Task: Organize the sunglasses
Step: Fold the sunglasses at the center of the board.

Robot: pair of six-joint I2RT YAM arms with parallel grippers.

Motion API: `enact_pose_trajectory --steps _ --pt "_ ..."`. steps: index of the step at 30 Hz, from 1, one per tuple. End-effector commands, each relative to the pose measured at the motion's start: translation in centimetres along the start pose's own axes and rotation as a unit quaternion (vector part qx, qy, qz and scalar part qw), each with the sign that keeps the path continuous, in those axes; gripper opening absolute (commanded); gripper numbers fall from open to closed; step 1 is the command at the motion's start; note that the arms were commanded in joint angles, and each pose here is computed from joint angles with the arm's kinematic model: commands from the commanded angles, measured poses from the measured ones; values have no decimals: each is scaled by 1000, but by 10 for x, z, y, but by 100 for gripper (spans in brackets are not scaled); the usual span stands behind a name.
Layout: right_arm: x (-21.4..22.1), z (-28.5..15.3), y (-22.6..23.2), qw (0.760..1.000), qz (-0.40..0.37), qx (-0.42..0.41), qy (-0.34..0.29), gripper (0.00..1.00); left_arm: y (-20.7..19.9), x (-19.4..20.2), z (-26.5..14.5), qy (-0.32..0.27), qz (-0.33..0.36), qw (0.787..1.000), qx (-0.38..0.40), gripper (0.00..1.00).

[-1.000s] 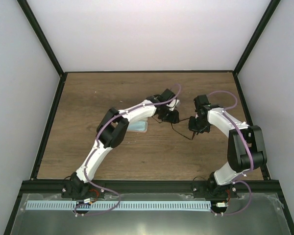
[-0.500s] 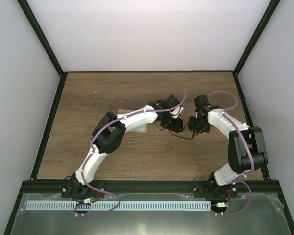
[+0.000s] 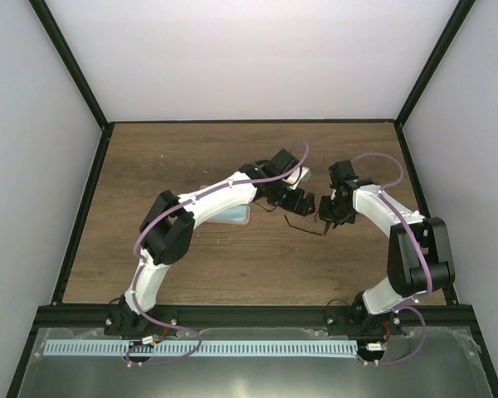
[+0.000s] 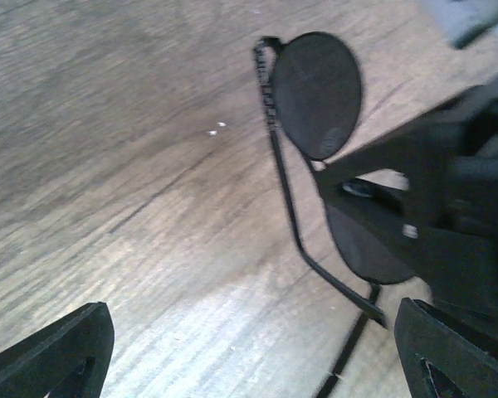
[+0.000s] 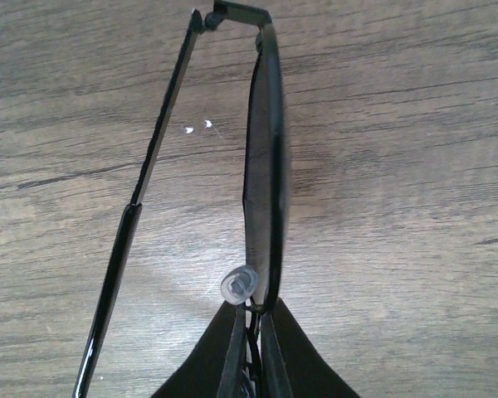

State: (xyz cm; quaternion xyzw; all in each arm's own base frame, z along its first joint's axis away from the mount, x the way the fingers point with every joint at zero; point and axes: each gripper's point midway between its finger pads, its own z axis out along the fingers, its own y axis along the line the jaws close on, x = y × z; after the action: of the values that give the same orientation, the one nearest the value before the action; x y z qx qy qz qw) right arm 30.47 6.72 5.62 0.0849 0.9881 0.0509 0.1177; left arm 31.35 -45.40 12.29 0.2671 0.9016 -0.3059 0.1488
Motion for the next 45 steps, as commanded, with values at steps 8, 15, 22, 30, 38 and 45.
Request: enact_pose_trajectory --steps 8,15,22,30,38,45 --pt "-9 -14 5 999 17 -6 -26 5 87 -16 -50 -80 -136 969 -192 90" --pt "-22 -6 4 998 56 5 -25 4 110 1 -98 -136 -261 926 -237 69" --pt "-42 -9 21 997 75 -22 -26 4 88 46 -58 -89 -312 920 -219 56" --pt "-63 -22 27 996 73 -22 -41 4 81 56 -27 -62 -334 919 -200 57" --pt "-41 -23 44 997 47 -44 -32 4 75 25 -1 -65 -317 928 -187 58" --pt "-31 -27 72 997 12 -66 -27 4 65 7 18 -57 -300 938 -162 58"
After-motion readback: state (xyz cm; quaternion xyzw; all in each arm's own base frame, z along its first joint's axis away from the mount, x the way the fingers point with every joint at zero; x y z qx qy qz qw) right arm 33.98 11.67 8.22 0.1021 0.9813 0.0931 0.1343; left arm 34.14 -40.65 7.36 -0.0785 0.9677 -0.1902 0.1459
